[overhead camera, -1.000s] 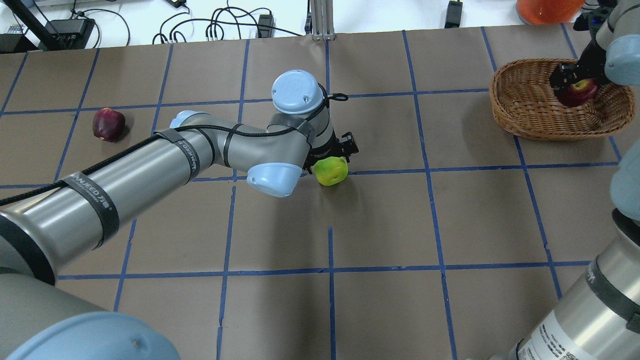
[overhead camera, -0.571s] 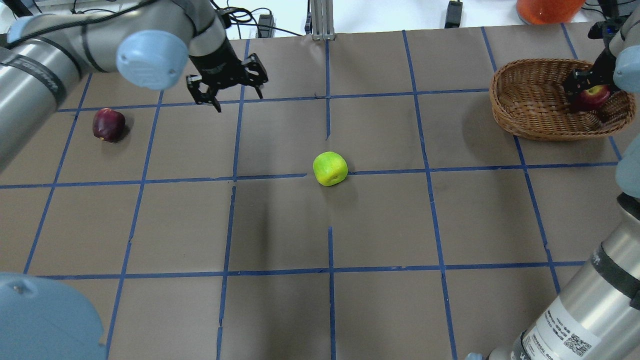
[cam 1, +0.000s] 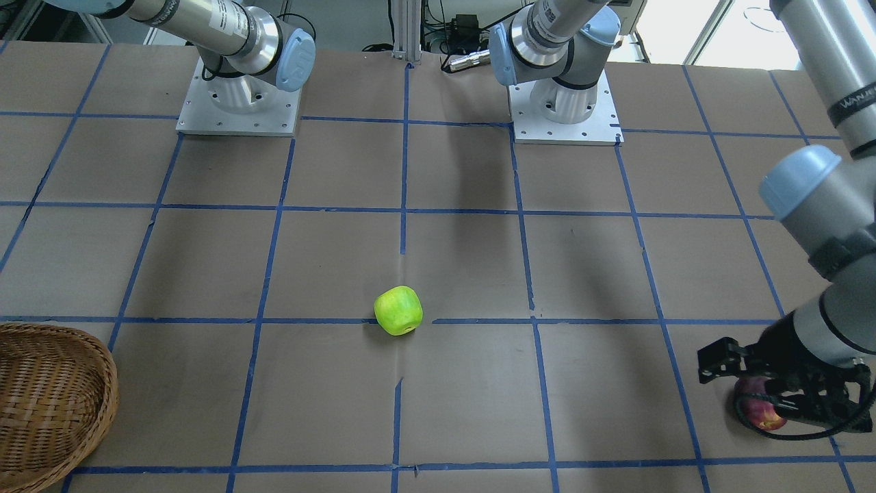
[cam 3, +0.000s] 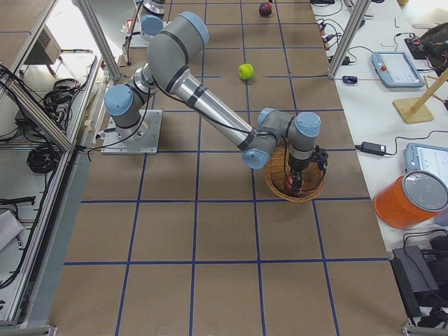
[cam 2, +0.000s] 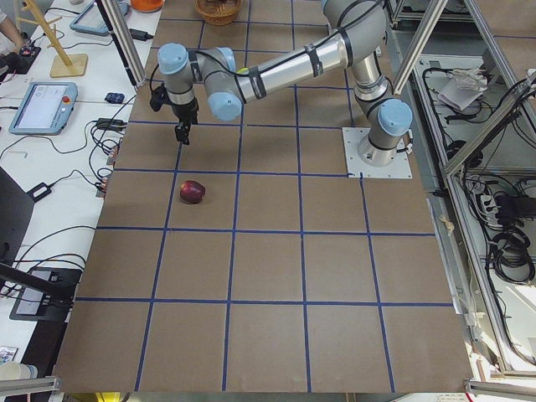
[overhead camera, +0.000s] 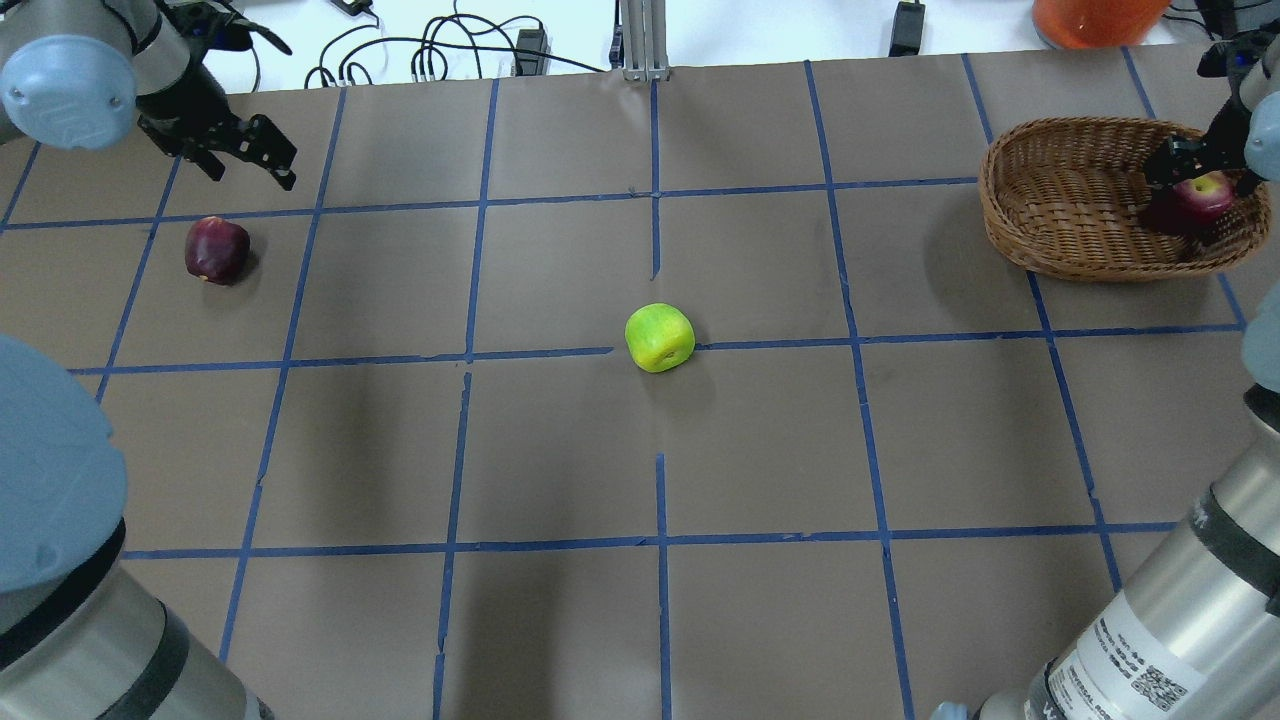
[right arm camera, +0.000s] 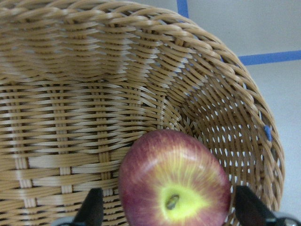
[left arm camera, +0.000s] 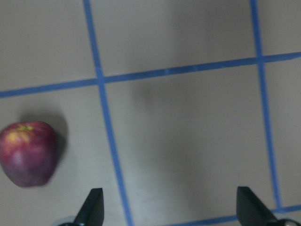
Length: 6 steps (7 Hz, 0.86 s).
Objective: Put all apples into basket
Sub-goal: 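Release the red-yellow apple in the basket while left releases the green apple, then grasp the dark red apple with left while right grasps the green apple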
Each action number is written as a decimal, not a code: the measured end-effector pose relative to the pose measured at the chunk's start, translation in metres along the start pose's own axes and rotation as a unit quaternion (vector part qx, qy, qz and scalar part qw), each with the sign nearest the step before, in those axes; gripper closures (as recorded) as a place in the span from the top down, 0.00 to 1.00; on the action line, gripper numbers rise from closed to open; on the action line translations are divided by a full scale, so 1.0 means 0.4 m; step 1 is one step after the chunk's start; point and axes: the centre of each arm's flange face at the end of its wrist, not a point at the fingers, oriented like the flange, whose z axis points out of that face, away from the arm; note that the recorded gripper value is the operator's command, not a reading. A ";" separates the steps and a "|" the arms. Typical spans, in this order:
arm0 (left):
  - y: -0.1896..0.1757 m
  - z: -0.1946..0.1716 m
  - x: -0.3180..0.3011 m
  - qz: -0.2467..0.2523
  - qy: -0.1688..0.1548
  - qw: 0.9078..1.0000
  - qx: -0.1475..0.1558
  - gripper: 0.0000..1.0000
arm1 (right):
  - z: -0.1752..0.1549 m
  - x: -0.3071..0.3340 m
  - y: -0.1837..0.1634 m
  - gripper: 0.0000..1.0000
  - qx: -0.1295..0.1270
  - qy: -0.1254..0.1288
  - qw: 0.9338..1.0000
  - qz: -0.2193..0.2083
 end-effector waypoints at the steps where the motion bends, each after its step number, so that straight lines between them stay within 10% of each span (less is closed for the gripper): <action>1: 0.019 0.067 -0.094 0.042 -0.009 0.999 -0.006 1.00 | -0.078 -0.051 0.000 1.00 -0.001 -0.011 1.000 -0.014; 4: 0.046 0.220 -0.191 0.093 -0.015 0.995 -0.025 1.00 | -0.366 -0.531 0.059 1.00 -0.037 -0.067 0.991 -0.113; 6: 0.048 0.289 -0.205 0.095 -0.013 0.995 -0.035 1.00 | -0.470 -0.919 0.161 1.00 -0.035 -0.087 0.973 -0.211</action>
